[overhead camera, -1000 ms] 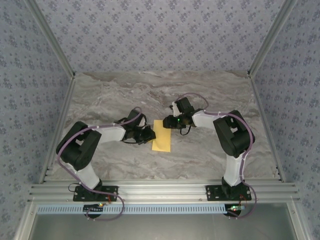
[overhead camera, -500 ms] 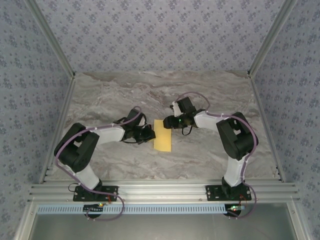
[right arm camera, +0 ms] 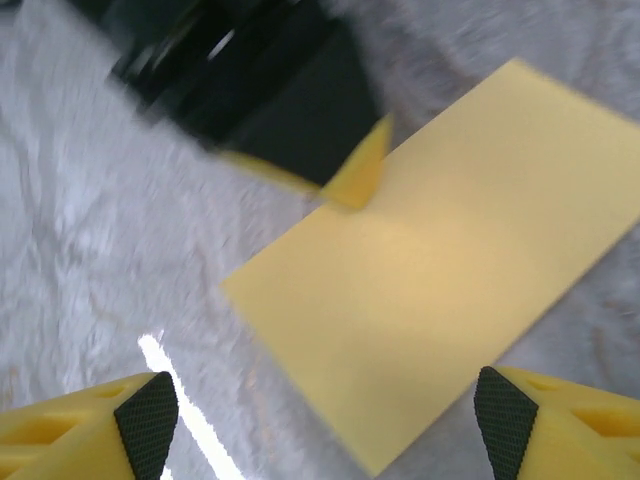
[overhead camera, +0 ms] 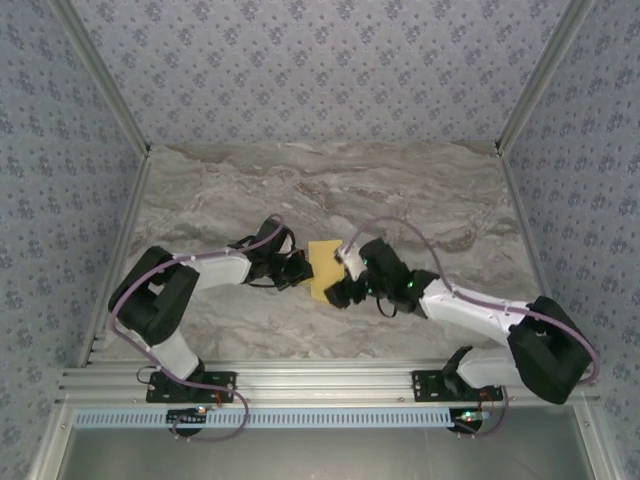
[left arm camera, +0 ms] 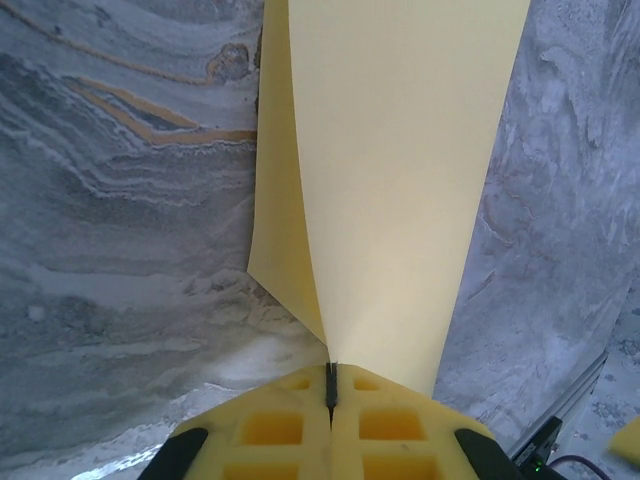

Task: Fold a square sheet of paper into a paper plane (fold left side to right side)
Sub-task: Third fold the triangle at the center of the table.

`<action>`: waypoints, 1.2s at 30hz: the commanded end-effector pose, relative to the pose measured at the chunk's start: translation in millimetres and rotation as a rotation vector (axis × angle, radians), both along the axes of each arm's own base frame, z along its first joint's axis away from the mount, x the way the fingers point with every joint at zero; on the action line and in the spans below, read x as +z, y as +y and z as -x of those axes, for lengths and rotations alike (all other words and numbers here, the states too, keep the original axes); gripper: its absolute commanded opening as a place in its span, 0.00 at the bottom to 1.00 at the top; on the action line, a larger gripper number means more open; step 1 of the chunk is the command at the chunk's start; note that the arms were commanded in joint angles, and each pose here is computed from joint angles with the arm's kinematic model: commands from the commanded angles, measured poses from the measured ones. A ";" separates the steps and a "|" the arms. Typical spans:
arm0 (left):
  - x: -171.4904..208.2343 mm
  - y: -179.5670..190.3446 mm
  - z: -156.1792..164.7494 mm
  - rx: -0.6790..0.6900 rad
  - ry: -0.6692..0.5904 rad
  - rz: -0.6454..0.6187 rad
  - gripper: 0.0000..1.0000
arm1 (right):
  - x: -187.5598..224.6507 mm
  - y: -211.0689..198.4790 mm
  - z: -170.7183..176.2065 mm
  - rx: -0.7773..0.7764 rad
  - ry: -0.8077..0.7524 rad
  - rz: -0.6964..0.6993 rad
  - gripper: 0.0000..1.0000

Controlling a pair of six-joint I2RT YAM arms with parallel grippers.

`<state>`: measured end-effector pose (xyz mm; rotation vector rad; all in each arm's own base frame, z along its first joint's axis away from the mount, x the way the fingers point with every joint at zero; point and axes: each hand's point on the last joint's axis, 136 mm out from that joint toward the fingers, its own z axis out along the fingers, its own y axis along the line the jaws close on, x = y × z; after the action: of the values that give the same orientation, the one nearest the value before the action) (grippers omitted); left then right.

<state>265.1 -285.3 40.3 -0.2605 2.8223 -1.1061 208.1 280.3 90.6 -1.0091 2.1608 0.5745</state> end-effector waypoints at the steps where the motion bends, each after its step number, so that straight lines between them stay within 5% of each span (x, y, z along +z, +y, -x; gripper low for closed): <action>1: 21.4 -8.1 -1.4 -0.008 -0.024 0.055 0.00 | -3.8 3.8 0.2 0.011 -0.173 0.096 0.83; 9: 23.6 -8.0 -0.5 -0.013 -0.024 0.056 0.00 | -28.6 35.5 1.3 0.073 -0.214 0.185 0.81; 16: 23.0 -8.1 0.6 -0.018 -0.022 0.054 0.00 | -29.3 51.6 -12.5 0.072 -0.250 0.212 0.69; 21: 24.7 -7.9 0.6 -0.023 -0.026 0.052 0.00 | -32.3 57.7 -15.1 0.085 -0.244 0.228 0.49; 25: 25.5 -5.7 -0.4 -0.025 -0.036 0.043 0.00 | -36.5 54.4 -12.6 0.089 -0.211 0.224 0.21; 29: 32.0 3.3 -4.1 -0.022 -0.060 0.025 0.10 | -42.2 50.4 -5.1 0.115 -0.155 0.231 0.00; 36: 62.9 31.8 -12.1 -0.003 -0.122 0.022 0.30 | -41.1 48.1 0.6 0.117 -0.054 0.180 0.00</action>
<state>272.6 -259.2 75.2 -0.2479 2.7572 -1.1007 213.8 330.9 49.3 -1.2487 2.0837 0.3399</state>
